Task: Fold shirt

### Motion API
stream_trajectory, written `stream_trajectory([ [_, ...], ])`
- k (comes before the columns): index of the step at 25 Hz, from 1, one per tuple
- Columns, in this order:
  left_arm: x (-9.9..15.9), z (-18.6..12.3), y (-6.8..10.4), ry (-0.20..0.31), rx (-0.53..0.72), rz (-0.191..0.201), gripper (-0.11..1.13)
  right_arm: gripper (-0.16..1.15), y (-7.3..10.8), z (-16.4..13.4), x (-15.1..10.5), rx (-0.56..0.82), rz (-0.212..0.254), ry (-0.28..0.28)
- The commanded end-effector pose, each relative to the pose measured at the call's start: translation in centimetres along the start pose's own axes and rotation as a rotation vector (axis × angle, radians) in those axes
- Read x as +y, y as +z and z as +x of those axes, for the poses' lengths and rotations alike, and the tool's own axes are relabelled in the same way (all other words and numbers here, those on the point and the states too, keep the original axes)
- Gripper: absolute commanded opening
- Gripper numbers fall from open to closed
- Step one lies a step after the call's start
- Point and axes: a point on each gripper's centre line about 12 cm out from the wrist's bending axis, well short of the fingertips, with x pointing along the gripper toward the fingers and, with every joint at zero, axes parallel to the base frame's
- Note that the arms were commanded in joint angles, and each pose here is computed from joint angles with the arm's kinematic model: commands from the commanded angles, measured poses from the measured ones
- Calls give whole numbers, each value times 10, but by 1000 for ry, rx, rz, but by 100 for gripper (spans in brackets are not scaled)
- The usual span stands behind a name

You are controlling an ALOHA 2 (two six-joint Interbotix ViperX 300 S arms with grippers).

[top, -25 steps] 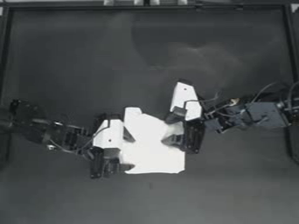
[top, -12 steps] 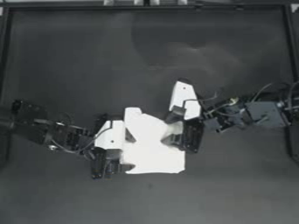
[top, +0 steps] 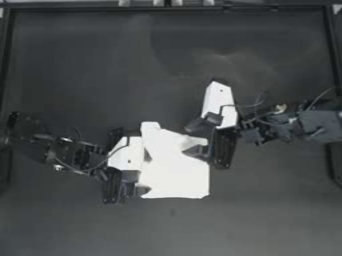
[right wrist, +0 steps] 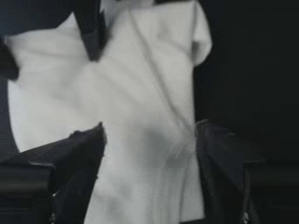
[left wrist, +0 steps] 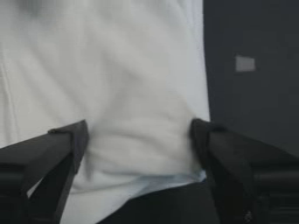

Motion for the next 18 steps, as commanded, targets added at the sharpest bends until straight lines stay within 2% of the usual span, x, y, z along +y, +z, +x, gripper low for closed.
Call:
stream_trajectory([
  [1, 3, -23, 35, 4, -120, 6, 100, 93, 18, -19, 2, -65, -12, 0],
  [9, 6, -38, 53, 11, -183, 1, 100, 93, 26, -36, 4, -109, -14, 3],
  [18, 15, -59, 60, 43, -186, -15, 100, 93, 34, -62, 18, -150, -42, -2],
])
